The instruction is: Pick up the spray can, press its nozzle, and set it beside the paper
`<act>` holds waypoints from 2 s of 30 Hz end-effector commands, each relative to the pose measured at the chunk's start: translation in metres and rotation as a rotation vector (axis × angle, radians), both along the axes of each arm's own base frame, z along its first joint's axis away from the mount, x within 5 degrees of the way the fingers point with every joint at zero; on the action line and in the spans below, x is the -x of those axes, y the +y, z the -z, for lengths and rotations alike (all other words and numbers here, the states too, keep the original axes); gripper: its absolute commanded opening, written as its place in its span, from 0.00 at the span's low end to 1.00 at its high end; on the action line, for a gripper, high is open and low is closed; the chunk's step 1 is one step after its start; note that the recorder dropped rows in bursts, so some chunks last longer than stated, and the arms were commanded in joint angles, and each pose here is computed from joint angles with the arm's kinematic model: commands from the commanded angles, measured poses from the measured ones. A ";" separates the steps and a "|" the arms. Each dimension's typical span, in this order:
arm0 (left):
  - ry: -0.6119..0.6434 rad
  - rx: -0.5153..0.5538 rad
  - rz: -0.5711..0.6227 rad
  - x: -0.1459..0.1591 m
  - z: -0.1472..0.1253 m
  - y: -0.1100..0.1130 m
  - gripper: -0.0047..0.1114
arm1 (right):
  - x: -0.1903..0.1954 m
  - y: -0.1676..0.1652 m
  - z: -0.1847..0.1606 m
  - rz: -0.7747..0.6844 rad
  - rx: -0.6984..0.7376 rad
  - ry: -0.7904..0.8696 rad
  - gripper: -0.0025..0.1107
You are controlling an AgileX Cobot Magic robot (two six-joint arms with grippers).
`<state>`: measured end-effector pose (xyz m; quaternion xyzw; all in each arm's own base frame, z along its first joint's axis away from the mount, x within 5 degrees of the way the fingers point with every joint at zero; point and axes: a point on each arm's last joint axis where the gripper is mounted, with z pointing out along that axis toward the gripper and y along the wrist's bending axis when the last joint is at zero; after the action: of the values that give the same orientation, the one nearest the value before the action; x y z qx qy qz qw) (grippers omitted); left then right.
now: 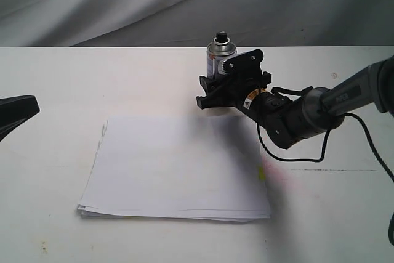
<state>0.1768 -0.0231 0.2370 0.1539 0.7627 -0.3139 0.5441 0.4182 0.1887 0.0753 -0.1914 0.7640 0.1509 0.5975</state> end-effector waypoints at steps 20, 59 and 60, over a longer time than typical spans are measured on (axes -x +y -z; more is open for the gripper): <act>-0.006 0.005 -0.010 0.001 0.000 0.000 0.04 | -0.003 -0.001 -0.002 0.014 -0.011 -0.015 0.02; -0.122 0.101 0.150 0.002 -0.028 -0.008 0.04 | 0.032 -0.020 -0.198 0.043 0.059 -0.061 0.74; -0.128 0.110 0.148 -0.001 -0.035 -0.007 0.04 | 0.046 -0.026 -0.224 0.050 0.066 -0.054 0.74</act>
<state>0.1757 -0.0305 0.2577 0.1993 0.7122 -0.3674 0.5640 0.3936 0.1732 0.2572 -0.1963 0.7430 0.1163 0.6292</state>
